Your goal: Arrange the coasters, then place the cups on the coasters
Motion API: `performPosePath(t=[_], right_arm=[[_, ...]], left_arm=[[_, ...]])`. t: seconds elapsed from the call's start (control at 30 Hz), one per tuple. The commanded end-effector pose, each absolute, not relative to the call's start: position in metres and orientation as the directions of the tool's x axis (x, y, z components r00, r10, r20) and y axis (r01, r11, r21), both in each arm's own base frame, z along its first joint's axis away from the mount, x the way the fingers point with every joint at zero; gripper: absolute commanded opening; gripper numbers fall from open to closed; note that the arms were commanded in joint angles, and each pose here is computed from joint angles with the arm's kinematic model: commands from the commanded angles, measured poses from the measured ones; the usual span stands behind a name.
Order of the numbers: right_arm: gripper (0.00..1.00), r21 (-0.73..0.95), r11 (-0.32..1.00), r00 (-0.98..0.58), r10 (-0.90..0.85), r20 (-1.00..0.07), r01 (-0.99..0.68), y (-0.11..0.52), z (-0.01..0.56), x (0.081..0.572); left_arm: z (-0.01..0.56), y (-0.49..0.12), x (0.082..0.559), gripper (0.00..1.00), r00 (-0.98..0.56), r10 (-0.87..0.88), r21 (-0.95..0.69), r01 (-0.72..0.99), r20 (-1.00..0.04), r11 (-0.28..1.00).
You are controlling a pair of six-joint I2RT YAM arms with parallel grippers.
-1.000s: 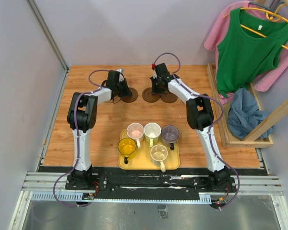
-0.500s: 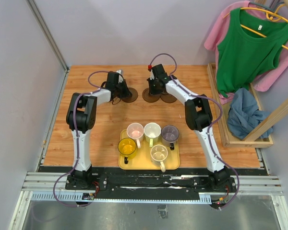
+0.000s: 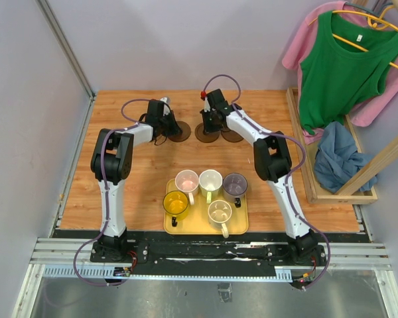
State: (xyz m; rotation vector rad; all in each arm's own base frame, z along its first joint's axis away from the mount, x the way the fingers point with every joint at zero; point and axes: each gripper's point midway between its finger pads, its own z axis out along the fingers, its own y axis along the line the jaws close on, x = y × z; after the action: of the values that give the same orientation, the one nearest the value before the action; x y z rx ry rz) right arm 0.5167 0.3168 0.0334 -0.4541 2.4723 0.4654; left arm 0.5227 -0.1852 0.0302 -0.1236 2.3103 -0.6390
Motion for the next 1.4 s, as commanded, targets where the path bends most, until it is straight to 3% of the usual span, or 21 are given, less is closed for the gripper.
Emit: performPosePath(t=[0.0, 1.37], right_arm=[[0.08, 0.228, 0.859, -0.791, -0.277, -0.546, -0.458, 0.335, 0.017, 0.496], [0.06, 0.132, 0.927, -0.794, -0.218, -0.568, -0.350, 0.293, 0.020, 0.520]], left_arm=[[0.008, -0.190, 0.494, 0.01, -0.810, -0.230, -0.483, 0.074, -0.539, 0.872], [0.015, -0.159, 0.492, 0.01, -0.788, -0.232, -0.379, 0.002, -0.571, 0.926]])
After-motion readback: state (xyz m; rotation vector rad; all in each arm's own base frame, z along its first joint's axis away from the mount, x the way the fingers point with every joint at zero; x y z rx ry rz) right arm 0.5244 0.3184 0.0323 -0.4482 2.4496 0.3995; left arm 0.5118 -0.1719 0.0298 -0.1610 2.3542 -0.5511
